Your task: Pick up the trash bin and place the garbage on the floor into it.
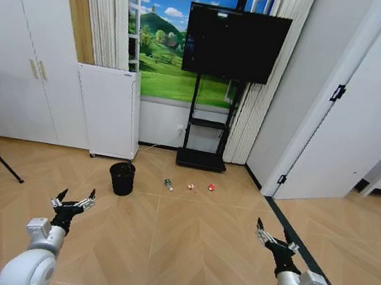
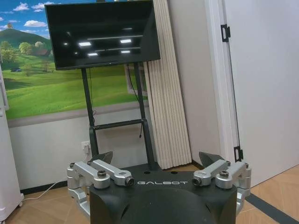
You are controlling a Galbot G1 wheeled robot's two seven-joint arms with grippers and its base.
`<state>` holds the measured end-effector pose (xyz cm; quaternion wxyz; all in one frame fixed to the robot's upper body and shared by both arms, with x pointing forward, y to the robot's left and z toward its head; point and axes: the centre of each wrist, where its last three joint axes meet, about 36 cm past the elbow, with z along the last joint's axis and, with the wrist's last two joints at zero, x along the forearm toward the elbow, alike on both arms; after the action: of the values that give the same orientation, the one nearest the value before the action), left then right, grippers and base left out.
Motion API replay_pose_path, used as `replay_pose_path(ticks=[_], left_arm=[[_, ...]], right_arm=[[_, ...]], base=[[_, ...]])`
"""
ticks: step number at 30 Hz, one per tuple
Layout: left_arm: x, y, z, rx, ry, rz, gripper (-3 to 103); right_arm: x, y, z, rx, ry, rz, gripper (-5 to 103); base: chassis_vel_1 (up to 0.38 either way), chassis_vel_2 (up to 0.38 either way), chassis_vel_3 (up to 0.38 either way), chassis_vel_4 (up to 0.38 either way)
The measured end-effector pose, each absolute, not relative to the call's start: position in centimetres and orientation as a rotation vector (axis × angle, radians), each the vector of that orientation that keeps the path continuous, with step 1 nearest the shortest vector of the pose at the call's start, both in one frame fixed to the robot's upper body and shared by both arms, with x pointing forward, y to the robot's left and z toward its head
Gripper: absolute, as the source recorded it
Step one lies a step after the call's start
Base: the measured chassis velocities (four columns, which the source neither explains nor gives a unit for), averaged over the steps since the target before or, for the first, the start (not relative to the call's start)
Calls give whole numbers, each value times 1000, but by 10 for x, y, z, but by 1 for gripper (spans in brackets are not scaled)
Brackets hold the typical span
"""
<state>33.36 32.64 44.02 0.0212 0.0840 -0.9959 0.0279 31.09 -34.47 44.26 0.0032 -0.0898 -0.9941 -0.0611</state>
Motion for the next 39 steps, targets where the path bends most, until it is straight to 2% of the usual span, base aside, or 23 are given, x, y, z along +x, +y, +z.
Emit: replay_pose_path(ticks=[39], left_arm=[[331,325,441,259,-3090,93,100]], right_arm=[[312,-347,445,-282,-3107,-195,100]], base=[[0,0,0,0]])
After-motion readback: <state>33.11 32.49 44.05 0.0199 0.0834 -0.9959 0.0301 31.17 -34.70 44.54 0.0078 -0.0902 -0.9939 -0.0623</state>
